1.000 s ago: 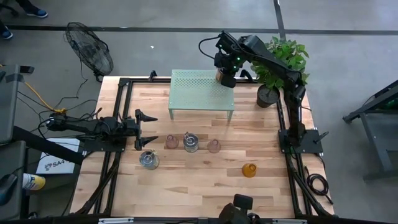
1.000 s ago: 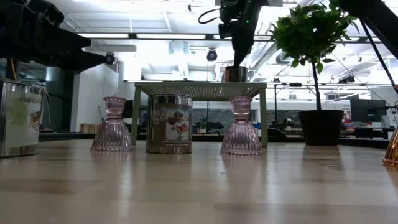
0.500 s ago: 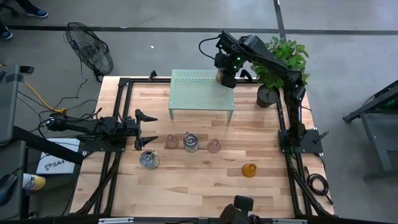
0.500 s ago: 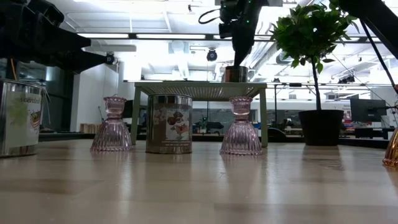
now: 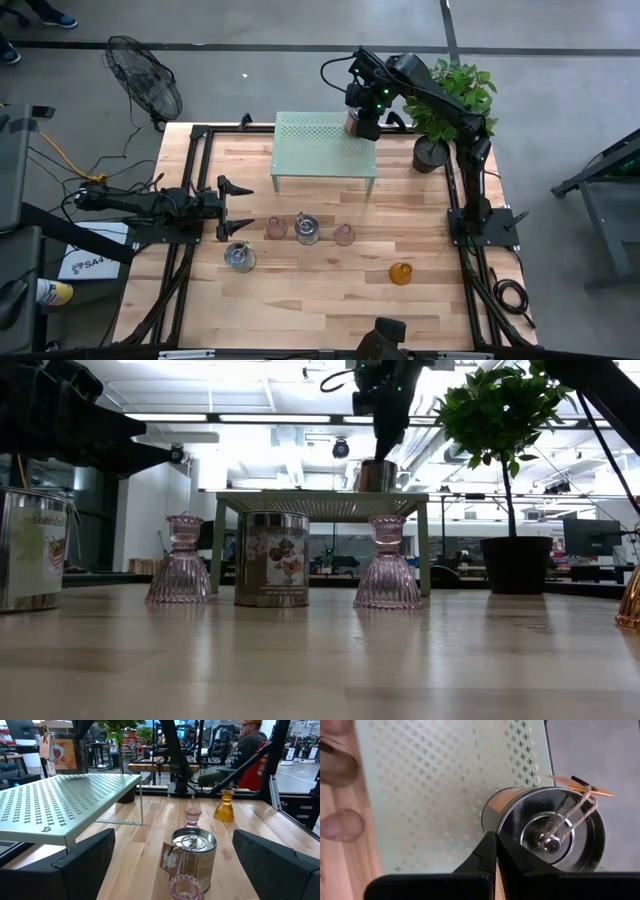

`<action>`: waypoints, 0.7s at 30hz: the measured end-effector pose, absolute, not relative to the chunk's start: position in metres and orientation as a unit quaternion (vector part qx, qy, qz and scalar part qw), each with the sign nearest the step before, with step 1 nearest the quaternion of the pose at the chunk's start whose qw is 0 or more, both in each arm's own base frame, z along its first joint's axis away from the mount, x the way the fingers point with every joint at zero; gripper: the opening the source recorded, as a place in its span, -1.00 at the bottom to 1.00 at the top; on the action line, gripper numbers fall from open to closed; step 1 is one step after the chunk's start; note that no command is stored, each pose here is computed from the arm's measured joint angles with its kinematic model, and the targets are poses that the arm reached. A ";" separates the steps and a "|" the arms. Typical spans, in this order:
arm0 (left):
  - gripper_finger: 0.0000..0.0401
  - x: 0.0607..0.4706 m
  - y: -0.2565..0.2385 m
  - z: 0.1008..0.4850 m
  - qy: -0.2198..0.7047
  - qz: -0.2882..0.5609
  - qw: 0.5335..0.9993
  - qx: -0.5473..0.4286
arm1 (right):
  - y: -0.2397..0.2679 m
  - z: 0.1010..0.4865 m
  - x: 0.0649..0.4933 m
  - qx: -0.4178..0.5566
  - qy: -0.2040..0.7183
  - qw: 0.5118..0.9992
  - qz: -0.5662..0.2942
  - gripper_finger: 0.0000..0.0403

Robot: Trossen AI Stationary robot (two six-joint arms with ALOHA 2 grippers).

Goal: Pick & Place candle stick holders
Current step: Put the right silver candle on the shelf

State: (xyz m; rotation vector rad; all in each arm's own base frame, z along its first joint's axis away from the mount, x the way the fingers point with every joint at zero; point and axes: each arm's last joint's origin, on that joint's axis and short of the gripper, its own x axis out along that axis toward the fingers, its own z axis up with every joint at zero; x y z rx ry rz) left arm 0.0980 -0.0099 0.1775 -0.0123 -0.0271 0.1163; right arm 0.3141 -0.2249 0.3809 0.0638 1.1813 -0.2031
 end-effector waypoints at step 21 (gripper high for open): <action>0.99 0.098 -0.010 0.177 -0.014 0.058 0.998 -0.006 | -0.225 0.380 0.314 0.036 0.560 0.822 -0.098 -1.00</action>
